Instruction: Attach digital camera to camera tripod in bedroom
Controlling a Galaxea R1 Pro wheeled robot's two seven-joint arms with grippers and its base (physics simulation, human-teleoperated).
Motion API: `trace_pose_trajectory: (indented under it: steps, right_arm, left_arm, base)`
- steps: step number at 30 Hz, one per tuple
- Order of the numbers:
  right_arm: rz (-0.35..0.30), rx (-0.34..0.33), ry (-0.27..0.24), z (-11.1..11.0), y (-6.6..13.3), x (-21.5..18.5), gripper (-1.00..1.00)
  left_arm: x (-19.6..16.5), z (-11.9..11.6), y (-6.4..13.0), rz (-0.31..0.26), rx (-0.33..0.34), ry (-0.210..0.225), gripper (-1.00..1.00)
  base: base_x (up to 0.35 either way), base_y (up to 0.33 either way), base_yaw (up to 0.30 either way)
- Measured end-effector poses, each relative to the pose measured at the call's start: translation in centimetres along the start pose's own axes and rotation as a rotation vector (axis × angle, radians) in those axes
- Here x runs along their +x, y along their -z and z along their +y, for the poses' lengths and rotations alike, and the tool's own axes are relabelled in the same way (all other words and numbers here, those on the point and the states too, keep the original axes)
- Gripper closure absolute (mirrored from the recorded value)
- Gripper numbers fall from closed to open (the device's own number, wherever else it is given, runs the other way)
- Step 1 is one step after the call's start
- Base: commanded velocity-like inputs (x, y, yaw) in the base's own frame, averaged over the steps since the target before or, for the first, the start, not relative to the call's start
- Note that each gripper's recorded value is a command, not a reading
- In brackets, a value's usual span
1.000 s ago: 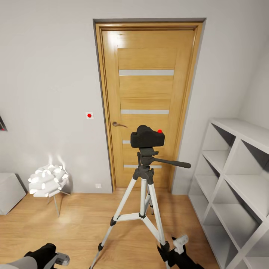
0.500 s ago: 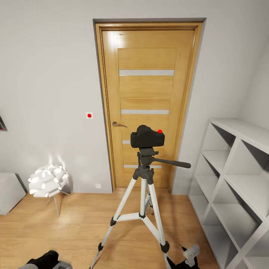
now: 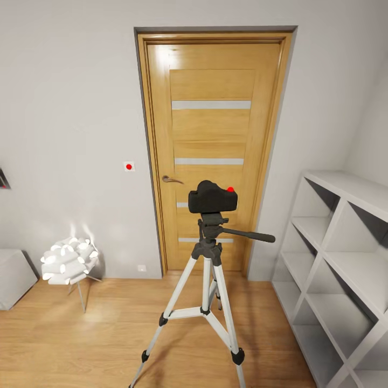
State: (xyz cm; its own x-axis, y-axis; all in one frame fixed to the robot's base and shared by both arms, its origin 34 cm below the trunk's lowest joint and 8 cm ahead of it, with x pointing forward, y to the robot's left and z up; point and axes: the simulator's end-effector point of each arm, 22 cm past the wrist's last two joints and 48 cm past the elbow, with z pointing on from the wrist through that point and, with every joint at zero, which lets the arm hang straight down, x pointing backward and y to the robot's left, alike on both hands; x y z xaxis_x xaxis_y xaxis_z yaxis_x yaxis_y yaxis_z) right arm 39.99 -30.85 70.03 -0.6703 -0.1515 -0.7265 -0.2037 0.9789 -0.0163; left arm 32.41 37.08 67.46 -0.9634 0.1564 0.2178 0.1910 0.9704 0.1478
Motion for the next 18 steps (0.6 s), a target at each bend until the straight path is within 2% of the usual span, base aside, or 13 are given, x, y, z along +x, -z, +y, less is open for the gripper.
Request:
trace_pose_trajectory:
  steps: [3,8,11,12,18]
  right_arm:
    - [0.074,0.049,-0.009,-0.8,1.3,3.1,-1.0]
    - [0.238,0.109,-0.026,-1.7,3.5,8.6,-1.0]
    - [0.342,0.126,-0.036,-1.8,4.9,11.6,-1.0]
    - [0.343,0.126,-0.036,-1.8,4.9,11.6,-1.0]
    - [0.516,0.138,-0.052,-1.3,8.2,16.9,-1.0]
  left_arm:
    - [1.8,-0.7,-0.8,0.026,0.007,-0.007,-1.0]
    - [5.1,-1.6,-2.2,0.073,0.017,-0.017,-1.0]
    - [6.2,-1.9,-2.6,0.088,0.019,-0.02,-1.0]
    - [6.7,-2.0,-2.8,0.096,0.021,-0.021,-1.0]
    - [10.1,-3.0,-3.9,0.142,0.031,-0.031,-1.0]
  base:
    - [0.0,0.0,0.0]
    - [0.0,0.0,0.0]
    - [0.0,0.0,0.0]
    - [0.0,0.0,0.0]
    - [0.0,0.0,0.0]
